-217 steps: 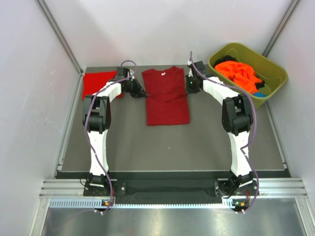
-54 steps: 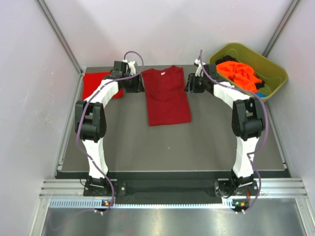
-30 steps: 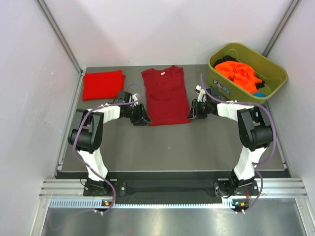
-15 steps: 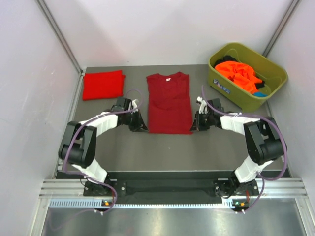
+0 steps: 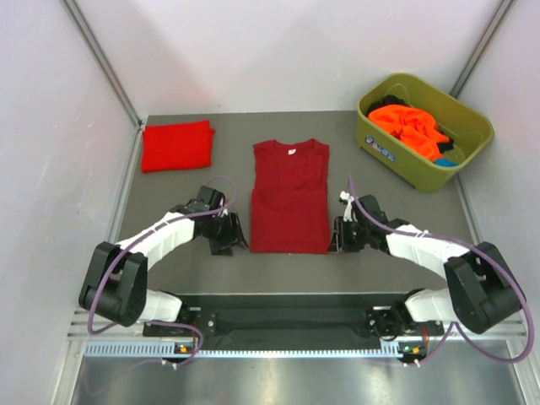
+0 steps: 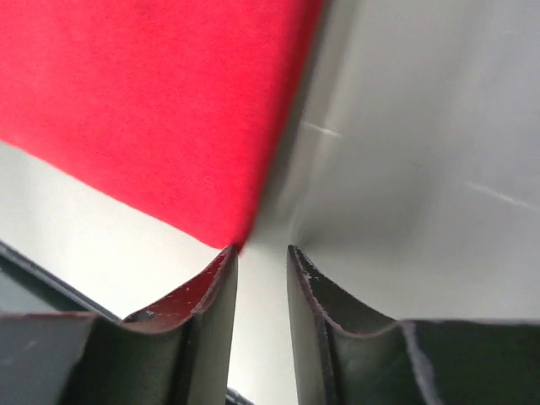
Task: Fold and stack the t-shirts
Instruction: Fold the tshirt
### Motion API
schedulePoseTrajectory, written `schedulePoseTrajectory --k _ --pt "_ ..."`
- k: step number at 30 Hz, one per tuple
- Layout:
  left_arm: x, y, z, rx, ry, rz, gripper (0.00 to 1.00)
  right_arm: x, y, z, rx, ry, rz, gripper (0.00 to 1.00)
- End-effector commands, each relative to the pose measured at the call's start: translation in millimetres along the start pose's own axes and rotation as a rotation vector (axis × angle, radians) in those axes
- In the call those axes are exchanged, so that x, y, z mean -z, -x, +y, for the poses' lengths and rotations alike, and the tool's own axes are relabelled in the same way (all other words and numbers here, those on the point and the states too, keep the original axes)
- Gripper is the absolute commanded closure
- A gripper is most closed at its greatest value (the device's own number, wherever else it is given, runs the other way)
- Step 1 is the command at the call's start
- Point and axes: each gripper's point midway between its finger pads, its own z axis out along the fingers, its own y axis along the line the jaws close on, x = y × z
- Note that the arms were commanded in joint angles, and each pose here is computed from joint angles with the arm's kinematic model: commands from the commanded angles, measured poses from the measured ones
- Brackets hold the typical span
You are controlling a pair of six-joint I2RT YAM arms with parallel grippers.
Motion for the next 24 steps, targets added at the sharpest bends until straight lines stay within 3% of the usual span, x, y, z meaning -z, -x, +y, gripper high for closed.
schedulePoseTrajectory --k 1,5,12,24 --pt "22.0 59.3 -7.4 -0.042 0.093 -0.188 0.37 19.3 23.6 -6.0 0.015 -0.108 -0.049 0.69" --pt "25.4 119.5 -37.9 -0.094 0.041 -0.262 0.37 30.0 82.2 10.3 0.052 -0.091 -0.164 0.64" --pt "-3.1 182.7 -56.3 -0.145 -0.047 -0.245 0.4 11.4 170.0 12.7 0.122 -0.051 -0.251 0.63" --pt "-37.9 210.5 -71.8 -0.227 -0.17 -0.2 0.4 -34.0 207.8 -6.6 0.133 0.012 -0.229 0.66"
